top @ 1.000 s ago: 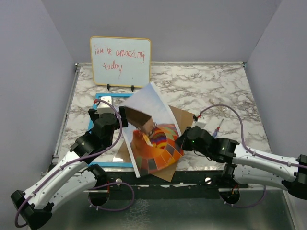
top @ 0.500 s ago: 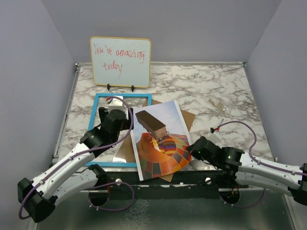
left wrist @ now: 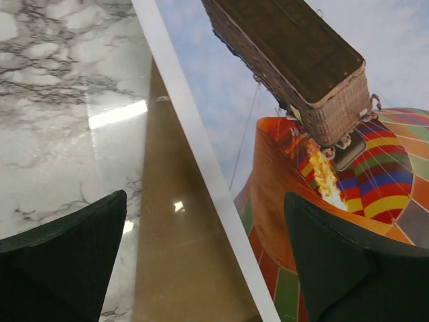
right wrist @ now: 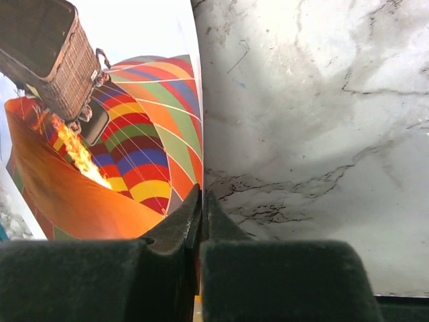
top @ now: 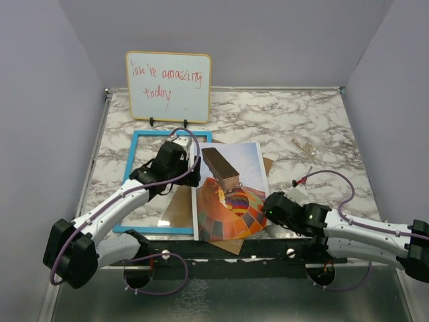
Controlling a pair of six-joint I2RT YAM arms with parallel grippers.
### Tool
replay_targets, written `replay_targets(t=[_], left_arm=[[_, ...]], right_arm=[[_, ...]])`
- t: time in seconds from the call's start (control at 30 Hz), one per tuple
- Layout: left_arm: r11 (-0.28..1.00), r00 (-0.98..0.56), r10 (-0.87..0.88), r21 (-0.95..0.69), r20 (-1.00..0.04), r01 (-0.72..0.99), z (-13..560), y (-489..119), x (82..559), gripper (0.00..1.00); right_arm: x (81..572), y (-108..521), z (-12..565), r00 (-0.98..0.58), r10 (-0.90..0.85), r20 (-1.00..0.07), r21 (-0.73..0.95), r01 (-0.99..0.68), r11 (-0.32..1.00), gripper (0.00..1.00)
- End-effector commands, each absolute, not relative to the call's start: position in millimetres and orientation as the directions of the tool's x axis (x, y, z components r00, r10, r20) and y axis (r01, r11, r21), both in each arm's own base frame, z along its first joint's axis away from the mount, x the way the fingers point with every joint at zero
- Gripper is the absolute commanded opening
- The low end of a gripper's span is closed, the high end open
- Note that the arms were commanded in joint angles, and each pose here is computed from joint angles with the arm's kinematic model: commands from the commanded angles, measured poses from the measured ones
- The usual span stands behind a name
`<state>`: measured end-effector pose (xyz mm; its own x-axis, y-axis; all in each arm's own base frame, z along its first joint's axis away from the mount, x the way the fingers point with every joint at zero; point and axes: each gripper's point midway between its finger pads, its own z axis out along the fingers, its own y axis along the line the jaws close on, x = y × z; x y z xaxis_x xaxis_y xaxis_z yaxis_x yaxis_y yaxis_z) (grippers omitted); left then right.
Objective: Take the photo out of the frame
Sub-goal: Place the photo in the photo frame.
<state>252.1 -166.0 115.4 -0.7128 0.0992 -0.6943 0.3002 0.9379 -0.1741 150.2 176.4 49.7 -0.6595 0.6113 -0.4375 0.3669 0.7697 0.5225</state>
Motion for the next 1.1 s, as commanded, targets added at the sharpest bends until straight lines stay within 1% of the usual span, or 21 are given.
replay_targets(t=[0.0, 0.03, 0.1, 0.2, 0.23, 0.27, 0.37, 0.47, 0.57, 0.63, 0.73, 0.8, 0.9, 0.97, 1.0, 1.07], left_arm=[[0.848, -0.775, 0.111, -0.347, -0.622, 0.4, 108, -202, 241, 0.99], [0.845, -0.791, 0.115, -0.359, -0.601, 0.396, 103, -204, 241, 0.99], [0.85, -0.811, 0.111, -0.368, -0.574, 0.377, 96, -204, 242, 0.99], [0.856, -0.814, 0.105, -0.364, -0.572, 0.366, 94, -200, 246, 0.99], [0.853, -0.815, 0.105, -0.37, -0.57, 0.369, 94, -199, 247, 0.99], [0.845, -0.817, 0.11, -0.379, -0.567, 0.377, 93, -200, 246, 0.99], [0.825, -0.836, 0.142, -0.403, -0.53, 0.395, 85, -203, 242, 0.99], [0.811, -0.846, 0.151, -0.425, -0.512, 0.402, 82, -208, 241, 0.94], [0.813, -0.849, 0.149, -0.426, -0.507, 0.397, 80, -208, 243, 0.91], [0.816, -0.856, 0.146, -0.429, -0.496, 0.388, 77, -208, 243, 0.87], [0.815, -0.853, 0.143, -0.429, -0.502, 0.389, 78, -208, 244, 0.75], [0.817, -0.848, 0.135, -0.426, -0.512, 0.388, 80, -208, 247, 0.68], [0.832, -0.843, 0.118, -0.41, -0.525, 0.372, 81, -205, 253, 0.58], [0.837, -0.84, 0.117, -0.402, -0.53, 0.371, 81, -205, 256, 0.45], [0.84, -0.84, 0.116, -0.399, -0.53, 0.368, 81, -204, 258, 0.39], [0.844, -0.841, 0.113, -0.396, -0.529, 0.362, 80, -205, 261, 0.27]], right_arm=[[149, 181, 54, -0.672, 0.603, -0.43, 0.536, 0.348, 0.769, 0.05], [148, 179, 54, -0.672, 0.601, -0.432, 0.533, 0.347, 0.771, 0.08], [145, 179, 56, -0.689, 0.579, -0.435, 0.54, 0.315, 0.78, 0.18], [141, 184, 62, -0.726, 0.52, -0.45, 0.561, 0.223, 0.797, 0.41], [140, 184, 63, -0.734, 0.503, -0.457, 0.56, 0.202, 0.803, 0.45], [138, 182, 62, -0.737, 0.497, -0.457, 0.555, 0.201, 0.807, 0.47], [134, 183, 62, -0.766, 0.439, -0.47, 0.532, 0.151, 0.833, 0.47], [128, 197, 59, -0.817, 0.339, -0.467, 0.511, 0.063, 0.857, 0.43], [126, 198, 50, -0.848, 0.275, -0.454, 0.426, 0.065, 0.902, 0.34], [126, 199, 42, -0.859, 0.249, -0.447, 0.377, 0.071, 0.923, 0.33], [125, 209, 36, -0.88, 0.216, -0.424, 0.363, 0.053, 0.93, 0.31], [126, 216, 35, -0.885, 0.21, -0.414, 0.373, 0.046, 0.927, 0.31], [128, 218, 37, -0.882, 0.217, -0.418, 0.38, 0.047, 0.924, 0.31], [129, 218, 40, -0.877, 0.223, -0.426, 0.386, 0.047, 0.921, 0.32], [129, 217, 41, -0.874, 0.227, -0.429, 0.39, 0.048, 0.92, 0.34], [129, 211, 44, -0.868, 0.233, -0.439, 0.382, 0.055, 0.923, 0.43]])
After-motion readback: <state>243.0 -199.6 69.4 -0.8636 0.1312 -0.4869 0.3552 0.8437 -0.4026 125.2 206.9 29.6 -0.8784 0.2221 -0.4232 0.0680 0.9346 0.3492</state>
